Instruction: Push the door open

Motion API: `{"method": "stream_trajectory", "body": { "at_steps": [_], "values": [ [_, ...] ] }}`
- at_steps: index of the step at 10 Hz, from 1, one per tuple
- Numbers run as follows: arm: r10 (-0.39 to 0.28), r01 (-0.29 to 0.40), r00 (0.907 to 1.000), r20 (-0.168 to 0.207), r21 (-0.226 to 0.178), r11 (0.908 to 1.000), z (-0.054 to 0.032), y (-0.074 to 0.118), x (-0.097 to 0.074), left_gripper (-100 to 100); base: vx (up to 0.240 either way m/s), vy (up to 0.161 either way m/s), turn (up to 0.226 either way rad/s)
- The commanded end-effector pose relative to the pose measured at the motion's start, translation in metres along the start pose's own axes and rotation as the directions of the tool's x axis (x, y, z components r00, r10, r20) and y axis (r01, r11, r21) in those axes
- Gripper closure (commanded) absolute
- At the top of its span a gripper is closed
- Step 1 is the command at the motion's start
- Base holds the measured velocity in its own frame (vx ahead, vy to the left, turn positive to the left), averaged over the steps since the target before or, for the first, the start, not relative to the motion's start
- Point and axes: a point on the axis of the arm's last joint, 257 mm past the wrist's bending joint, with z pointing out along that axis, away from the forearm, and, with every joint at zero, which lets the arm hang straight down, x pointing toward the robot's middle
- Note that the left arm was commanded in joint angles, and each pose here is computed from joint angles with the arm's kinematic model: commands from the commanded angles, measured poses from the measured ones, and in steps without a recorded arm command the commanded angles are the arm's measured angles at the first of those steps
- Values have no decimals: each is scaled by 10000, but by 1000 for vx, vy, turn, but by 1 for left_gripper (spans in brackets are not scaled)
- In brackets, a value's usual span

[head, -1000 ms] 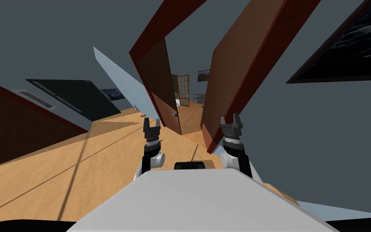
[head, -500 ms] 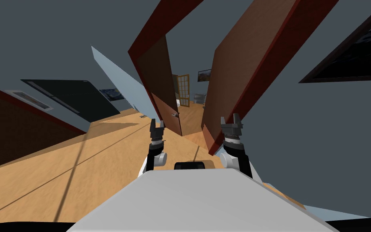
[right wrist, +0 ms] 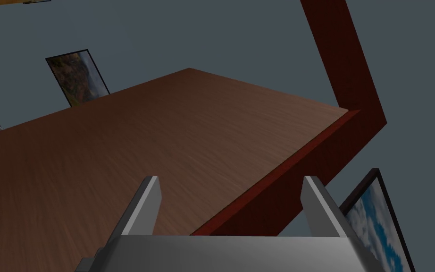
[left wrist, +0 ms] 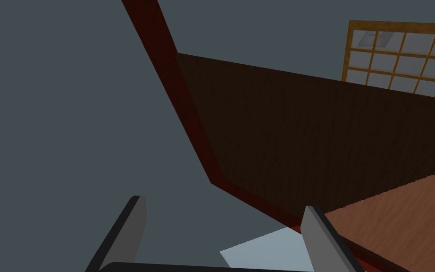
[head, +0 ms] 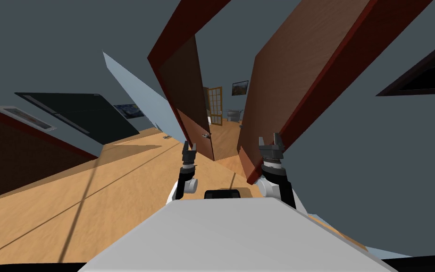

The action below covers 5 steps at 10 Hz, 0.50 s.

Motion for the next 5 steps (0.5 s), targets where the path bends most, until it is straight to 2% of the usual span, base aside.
{"method": "stream_trajectory", "body": {
  "at_steps": [1, 5],
  "values": [
    [-94, 89, 9998, -164, -278, 9996, -36, 163, 62, -100, 92, 87, -22],
    [-357, 301, 9977, -571, -958, 9949, -128, 557, 215, -100, 100, 80, -19]
  ]
}}
